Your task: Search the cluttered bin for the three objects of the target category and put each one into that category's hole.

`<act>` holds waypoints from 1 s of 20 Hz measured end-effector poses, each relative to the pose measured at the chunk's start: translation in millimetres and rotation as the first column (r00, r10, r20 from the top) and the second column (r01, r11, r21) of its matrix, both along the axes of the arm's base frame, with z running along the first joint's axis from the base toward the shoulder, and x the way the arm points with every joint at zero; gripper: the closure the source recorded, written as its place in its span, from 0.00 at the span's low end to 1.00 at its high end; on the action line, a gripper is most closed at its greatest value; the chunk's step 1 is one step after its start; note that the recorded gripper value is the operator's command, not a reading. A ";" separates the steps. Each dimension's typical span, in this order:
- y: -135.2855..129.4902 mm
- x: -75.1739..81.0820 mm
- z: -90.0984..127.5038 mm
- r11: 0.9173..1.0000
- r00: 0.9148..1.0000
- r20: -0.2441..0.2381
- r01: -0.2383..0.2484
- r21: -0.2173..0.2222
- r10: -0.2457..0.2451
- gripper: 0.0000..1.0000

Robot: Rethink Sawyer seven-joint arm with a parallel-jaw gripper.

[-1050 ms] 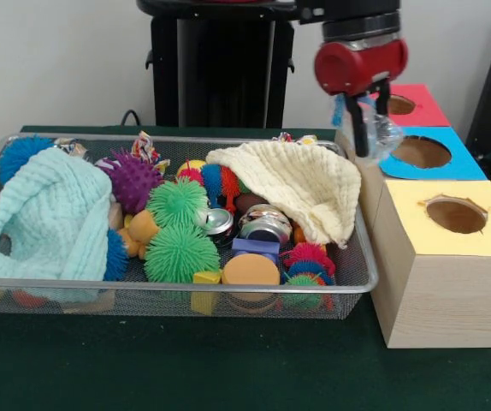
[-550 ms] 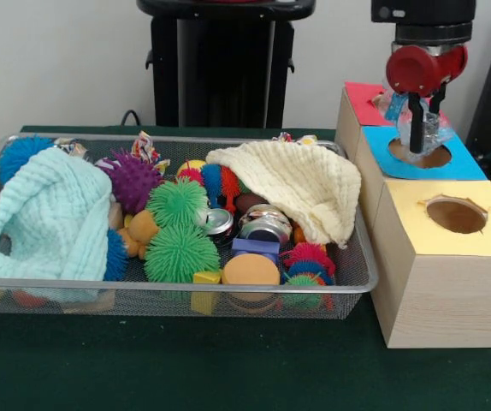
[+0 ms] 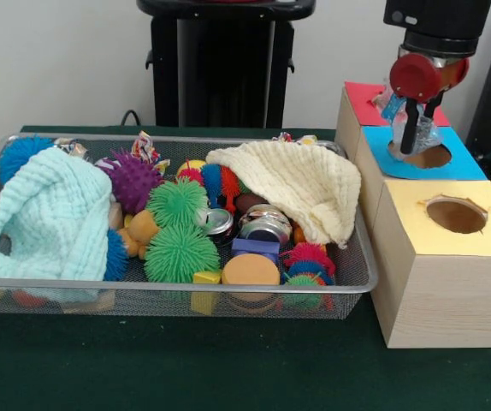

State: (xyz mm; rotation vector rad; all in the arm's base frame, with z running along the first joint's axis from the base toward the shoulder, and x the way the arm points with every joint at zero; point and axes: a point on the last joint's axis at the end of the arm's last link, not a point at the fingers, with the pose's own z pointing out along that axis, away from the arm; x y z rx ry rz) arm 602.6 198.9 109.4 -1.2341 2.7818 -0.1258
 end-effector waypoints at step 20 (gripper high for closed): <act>0.0 7.7 -0.9 0.990 0.990 -0.018 0.141 0.002 -0.141 1.00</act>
